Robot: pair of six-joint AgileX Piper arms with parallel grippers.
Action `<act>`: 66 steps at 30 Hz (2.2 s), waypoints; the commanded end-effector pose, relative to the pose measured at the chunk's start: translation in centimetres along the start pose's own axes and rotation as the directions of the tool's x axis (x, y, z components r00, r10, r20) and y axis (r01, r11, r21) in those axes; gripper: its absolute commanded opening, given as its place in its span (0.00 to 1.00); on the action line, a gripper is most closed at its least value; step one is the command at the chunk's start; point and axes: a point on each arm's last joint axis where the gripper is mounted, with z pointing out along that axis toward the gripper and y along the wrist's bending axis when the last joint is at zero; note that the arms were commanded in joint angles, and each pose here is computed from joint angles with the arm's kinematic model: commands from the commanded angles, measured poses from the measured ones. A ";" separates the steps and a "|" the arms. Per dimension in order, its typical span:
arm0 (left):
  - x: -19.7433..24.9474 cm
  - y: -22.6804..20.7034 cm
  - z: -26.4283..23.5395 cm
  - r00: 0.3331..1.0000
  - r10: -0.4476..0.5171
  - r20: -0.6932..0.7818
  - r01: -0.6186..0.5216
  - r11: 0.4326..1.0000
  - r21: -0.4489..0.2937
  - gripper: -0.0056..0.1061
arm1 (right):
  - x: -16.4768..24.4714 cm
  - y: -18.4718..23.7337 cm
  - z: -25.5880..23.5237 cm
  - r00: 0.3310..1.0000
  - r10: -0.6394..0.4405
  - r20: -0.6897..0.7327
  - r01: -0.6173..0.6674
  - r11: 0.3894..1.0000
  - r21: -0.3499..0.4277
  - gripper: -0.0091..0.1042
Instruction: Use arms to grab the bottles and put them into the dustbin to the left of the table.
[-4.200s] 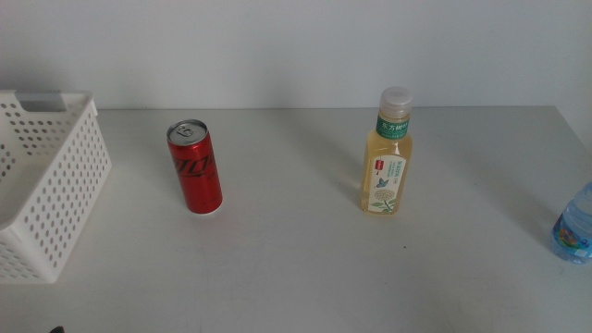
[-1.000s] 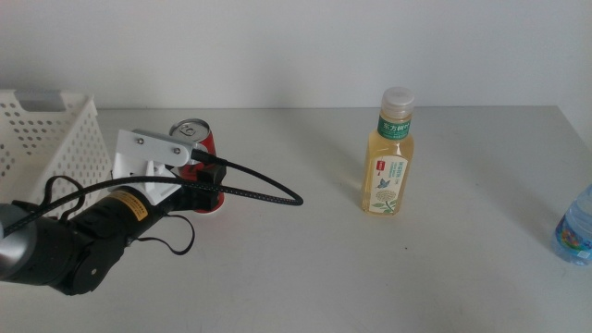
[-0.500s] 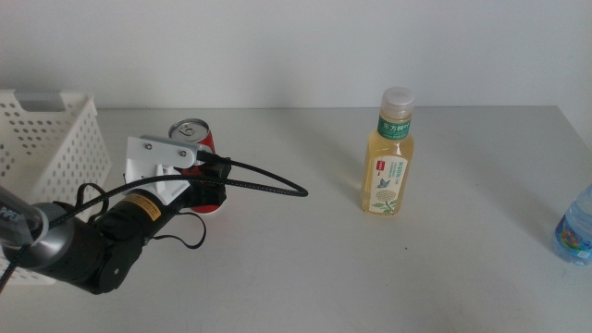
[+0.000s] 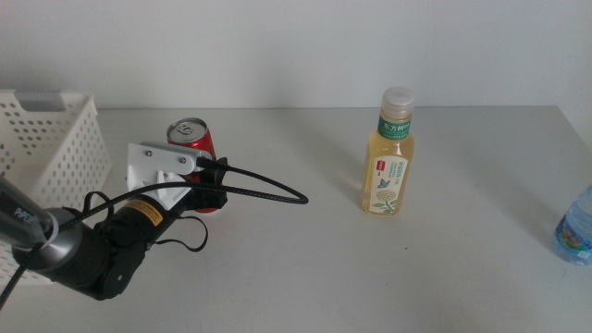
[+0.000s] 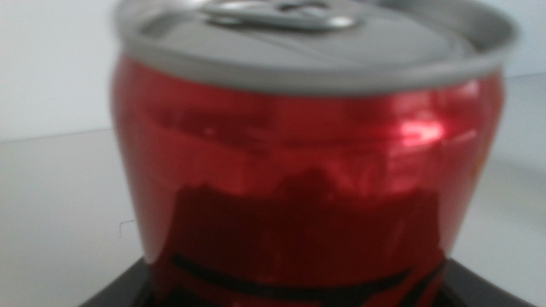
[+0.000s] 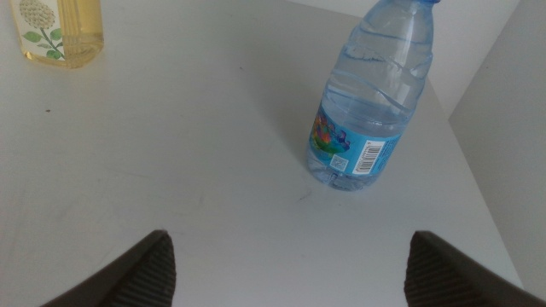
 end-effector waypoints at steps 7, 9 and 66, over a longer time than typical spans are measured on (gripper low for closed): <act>-2.8 0.5 0.1 0.993 -0.033 0.113 0.041 0.997 -0.063 0.03 | -0.6 -0.2 -0.2 0.997 -0.013 0.070 0.011 0.999 0.030 0.83; -3.5 0.5 -0.1 0.994 -0.033 0.103 0.041 0.997 -0.071 0.03 | -0.6 -0.2 -0.2 0.997 -0.013 0.070 0.011 0.999 0.030 0.83; -25.0 12.2 -8.8 0.564 -0.257 -0.785 -0.074 0.931 -0.358 0.03 | -0.6 -0.2 -0.2 0.997 -0.013 0.070 0.011 0.999 0.030 0.83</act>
